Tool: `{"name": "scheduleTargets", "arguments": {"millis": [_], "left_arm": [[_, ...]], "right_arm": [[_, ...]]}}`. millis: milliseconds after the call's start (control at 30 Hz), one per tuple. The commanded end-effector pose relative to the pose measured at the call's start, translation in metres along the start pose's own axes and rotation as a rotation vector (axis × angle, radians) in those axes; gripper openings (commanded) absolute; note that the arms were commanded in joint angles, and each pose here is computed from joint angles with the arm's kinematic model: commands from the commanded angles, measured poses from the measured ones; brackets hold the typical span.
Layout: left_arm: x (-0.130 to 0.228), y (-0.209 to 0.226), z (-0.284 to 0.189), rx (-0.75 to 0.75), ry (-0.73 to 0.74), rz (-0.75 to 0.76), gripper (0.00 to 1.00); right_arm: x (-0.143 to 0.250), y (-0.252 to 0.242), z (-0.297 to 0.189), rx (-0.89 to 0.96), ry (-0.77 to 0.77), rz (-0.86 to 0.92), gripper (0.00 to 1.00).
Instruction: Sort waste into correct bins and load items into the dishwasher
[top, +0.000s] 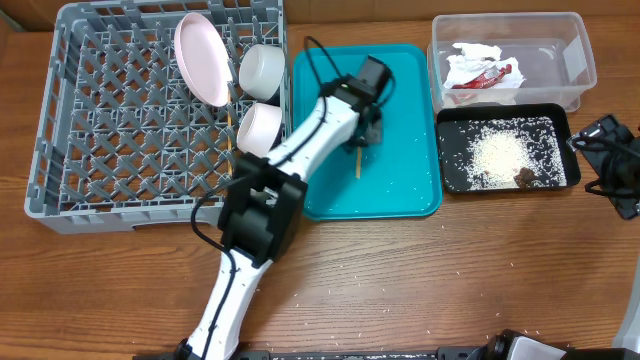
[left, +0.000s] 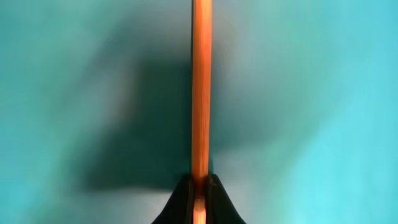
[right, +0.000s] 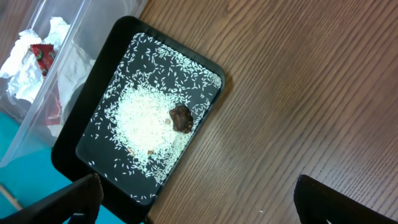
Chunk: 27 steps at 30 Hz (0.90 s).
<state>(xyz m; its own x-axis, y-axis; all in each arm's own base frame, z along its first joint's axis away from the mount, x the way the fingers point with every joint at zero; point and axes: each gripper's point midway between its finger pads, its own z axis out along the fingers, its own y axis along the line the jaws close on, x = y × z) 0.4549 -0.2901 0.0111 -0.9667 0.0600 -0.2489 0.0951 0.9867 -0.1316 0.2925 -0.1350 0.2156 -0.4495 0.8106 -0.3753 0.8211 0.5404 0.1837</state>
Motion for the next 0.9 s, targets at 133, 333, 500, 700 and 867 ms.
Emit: {"name": "scheduleTargets", "arguments": {"millis": [133,333,500,700,867], "left_arm": [[0.009,-0.041,-0.079,0.129,0.108,0.156,0.04],[-0.019,-0.026,-0.194,0.157,-0.036,0.205,0.04],[-0.017,0.024,-0.254,0.056,-0.093,0.152,0.04],[-0.027,0.039,-0.261,0.054,-0.119,0.104,0.19],[-0.019,0.013,-0.223,0.049,-0.058,0.159,0.48]], "right_arm": [[-0.006,0.000,-0.004,-0.002,-0.023,0.009,1.00],[-0.006,0.000,-0.004,-0.002,-0.023,0.009,1.00],[-0.006,0.000,-0.004,-0.002,-0.023,0.009,1.00],[-0.006,0.000,-0.004,-0.002,-0.023,0.009,1.00],[-0.006,0.000,-0.004,-0.002,-0.023,0.009,1.00]]}}
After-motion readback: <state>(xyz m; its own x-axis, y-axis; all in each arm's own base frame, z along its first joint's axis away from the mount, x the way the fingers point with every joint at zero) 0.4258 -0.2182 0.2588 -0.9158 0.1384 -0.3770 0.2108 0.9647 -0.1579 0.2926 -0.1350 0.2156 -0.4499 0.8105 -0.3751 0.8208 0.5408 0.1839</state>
